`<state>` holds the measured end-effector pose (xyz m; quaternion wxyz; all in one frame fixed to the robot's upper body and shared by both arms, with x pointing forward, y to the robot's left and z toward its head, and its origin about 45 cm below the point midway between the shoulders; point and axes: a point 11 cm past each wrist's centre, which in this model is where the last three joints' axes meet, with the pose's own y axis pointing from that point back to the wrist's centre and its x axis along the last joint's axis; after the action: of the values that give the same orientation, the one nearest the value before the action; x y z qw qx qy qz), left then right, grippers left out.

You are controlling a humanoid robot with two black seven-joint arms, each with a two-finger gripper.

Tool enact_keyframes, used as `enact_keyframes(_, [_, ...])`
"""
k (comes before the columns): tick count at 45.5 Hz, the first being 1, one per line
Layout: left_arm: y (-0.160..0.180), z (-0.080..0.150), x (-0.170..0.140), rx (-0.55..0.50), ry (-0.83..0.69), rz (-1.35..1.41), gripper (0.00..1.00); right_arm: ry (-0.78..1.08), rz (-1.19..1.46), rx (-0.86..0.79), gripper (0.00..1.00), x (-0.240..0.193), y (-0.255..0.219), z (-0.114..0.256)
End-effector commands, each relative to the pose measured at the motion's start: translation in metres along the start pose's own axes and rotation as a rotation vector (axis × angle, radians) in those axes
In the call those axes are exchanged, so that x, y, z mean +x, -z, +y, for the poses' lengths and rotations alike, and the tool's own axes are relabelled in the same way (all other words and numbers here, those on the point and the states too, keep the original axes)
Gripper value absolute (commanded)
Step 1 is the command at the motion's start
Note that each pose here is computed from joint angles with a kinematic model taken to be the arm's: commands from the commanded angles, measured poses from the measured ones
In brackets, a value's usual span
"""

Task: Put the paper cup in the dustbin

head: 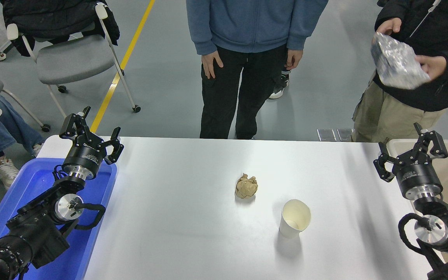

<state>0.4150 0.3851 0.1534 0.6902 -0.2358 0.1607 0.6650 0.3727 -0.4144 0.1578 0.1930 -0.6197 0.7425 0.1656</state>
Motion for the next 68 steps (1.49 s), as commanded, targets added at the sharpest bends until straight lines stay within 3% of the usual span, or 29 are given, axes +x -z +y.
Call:
enact_keyframes(1, [0.0, 0.0, 0.0, 0.0, 0.0, 0.0, 1.0, 0.01, -0.001, 0.004, 0.99, -0.004, 0.002, -0.003])
enact_keyframes(17, [0.0, 0.0, 0.0, 0.0, 0.0, 0.0, 1.0, 0.034, 0.003, 0.002, 0.99, -0.014, 0.002, -0.007])
enact_keyframes(40, [0.0, 0.0, 0.0, 0.0, -0.001, -0.001, 1.0, 0.256, 0.167, -0.11, 0.99, -0.061, 0.014, -0.003])
enact_keyframes(68, [0.0, 0.0, 0.0, 0.0, 0.0, 0.0, 1.0, 0.558, 0.752, -0.259, 0.99, -0.102, 0.035, 0.025])
